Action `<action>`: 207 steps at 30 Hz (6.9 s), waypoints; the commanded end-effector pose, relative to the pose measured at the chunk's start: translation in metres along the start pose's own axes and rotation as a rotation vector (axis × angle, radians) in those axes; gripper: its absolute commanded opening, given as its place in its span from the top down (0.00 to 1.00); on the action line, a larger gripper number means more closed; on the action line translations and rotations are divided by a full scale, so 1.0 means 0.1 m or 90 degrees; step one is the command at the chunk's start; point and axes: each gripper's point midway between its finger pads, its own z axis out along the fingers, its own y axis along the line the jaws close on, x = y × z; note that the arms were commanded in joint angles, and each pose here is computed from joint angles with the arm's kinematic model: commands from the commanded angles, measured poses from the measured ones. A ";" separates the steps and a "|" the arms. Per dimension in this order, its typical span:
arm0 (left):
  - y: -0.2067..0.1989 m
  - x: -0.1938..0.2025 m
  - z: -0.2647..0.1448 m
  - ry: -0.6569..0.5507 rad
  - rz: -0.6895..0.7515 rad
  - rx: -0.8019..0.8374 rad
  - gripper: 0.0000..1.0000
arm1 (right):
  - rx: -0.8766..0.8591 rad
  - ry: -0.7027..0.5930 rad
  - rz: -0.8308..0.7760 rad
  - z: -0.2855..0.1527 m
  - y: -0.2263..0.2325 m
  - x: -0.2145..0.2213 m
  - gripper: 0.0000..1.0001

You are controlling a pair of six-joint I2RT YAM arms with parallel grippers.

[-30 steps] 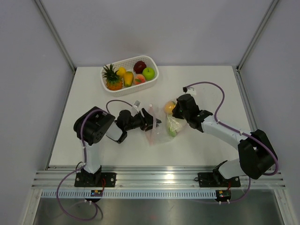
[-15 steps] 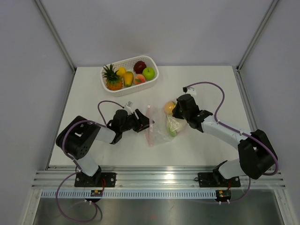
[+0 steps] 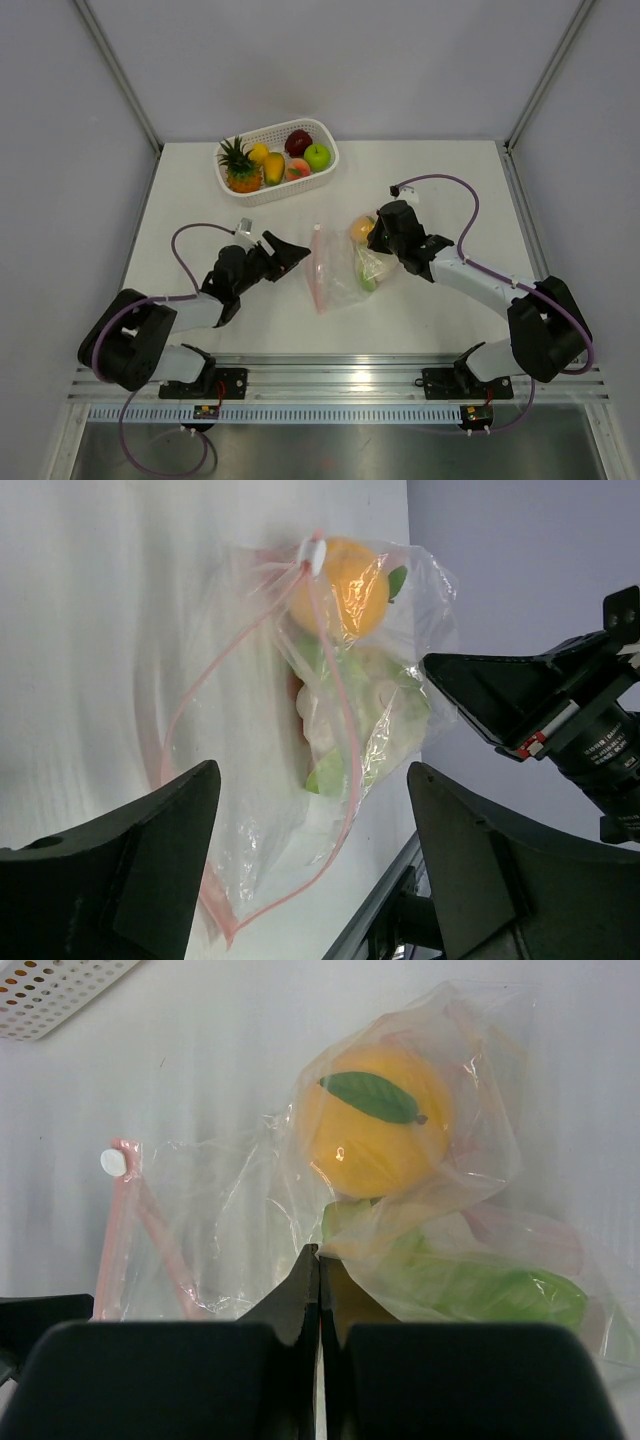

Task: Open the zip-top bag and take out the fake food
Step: Adjust the zipper food storage bag at the center of the board, then pick up the fake vegetable from the zipper food storage bag.

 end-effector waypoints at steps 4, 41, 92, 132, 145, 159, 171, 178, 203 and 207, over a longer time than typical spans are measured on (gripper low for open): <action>-0.19 -0.06 0.09 -0.015 0.062 0.033 0.19 | -0.014 -0.026 0.008 -0.04 0.12 -0.18 1.00; -0.49 -0.17 0.24 0.047 0.010 0.184 1.00 | 0.056 0.008 0.109 0.24 -0.45 -0.19 1.00; 0.46 -0.64 -0.20 -0.043 -0.100 0.032 1.00 | 0.063 -0.002 0.128 0.22 -0.53 -0.23 1.00; -0.01 0.25 0.44 0.117 -0.109 0.188 1.00 | 0.031 0.001 0.131 0.19 -0.44 -0.24 1.00; -0.30 0.34 0.48 0.144 -0.035 0.232 1.00 | 0.024 0.006 0.129 0.21 -0.42 -0.22 1.00; -0.41 0.62 0.62 0.208 0.001 0.222 0.99 | 0.015 0.010 0.129 0.22 -0.39 -0.22 1.00; -0.42 0.84 0.69 0.225 0.009 0.199 0.94 | -0.001 0.011 0.139 0.20 -0.36 -0.20 1.00; -0.21 0.86 0.74 0.222 0.017 0.127 0.74 | -0.001 0.003 0.136 0.18 -0.36 -0.24 1.00; -0.50 0.75 0.89 0.194 0.060 0.223 0.40 | -0.003 0.067 0.162 0.43 -0.37 0.07 1.00; -0.53 0.74 0.91 0.193 0.064 0.229 0.40 | -0.024 0.094 0.178 0.49 -0.31 0.19 1.00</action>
